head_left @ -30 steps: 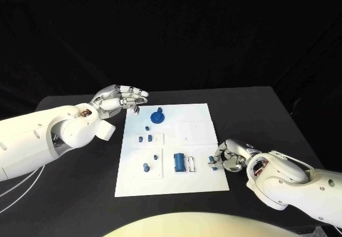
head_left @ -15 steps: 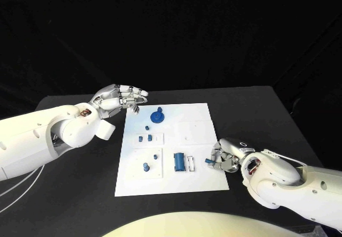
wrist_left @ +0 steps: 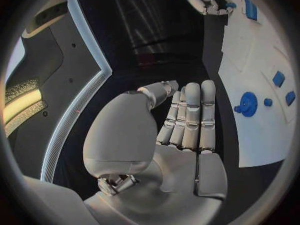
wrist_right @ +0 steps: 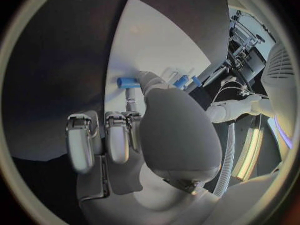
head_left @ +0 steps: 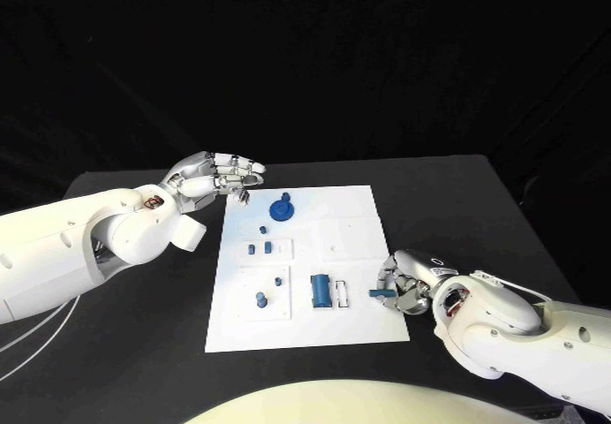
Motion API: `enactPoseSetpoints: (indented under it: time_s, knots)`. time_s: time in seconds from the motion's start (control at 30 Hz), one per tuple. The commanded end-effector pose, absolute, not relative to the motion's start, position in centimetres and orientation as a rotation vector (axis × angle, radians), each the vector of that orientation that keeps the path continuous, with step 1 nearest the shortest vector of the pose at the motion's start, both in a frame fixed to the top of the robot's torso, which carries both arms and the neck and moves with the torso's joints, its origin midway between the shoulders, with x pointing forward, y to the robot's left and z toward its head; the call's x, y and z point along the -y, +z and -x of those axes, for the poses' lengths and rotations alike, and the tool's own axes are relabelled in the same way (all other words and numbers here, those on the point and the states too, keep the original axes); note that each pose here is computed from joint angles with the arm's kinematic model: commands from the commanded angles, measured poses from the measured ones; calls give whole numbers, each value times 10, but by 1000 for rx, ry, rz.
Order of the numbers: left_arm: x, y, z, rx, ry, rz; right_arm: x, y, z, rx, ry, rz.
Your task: Assemble the parts on the task board
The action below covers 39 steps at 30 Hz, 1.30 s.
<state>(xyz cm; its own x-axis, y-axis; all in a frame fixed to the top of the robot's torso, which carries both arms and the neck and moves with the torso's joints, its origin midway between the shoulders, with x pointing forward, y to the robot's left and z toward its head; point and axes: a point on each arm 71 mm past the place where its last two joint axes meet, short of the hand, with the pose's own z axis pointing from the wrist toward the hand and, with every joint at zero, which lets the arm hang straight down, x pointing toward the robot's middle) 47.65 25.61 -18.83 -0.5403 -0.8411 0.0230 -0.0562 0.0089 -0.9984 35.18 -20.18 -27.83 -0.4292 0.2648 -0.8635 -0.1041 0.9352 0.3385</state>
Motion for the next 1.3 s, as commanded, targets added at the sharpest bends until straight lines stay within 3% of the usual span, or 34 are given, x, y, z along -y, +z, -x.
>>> enactPoseSetpoints:
  time_s: [0.03, 0.5, 1.3]
  knots:
    - [-254, -187, -476, -1661, -1618, 920, 203, -285, -347, -2065, 446, -273]
    - [-253, -187, -476, -1662, -1617, 921, 184, -274, -349, -2077, 592, -523]
    - [-252, -187, -475, -1669, -1621, 919, 158, -285, -358, -2120, 611, -526]
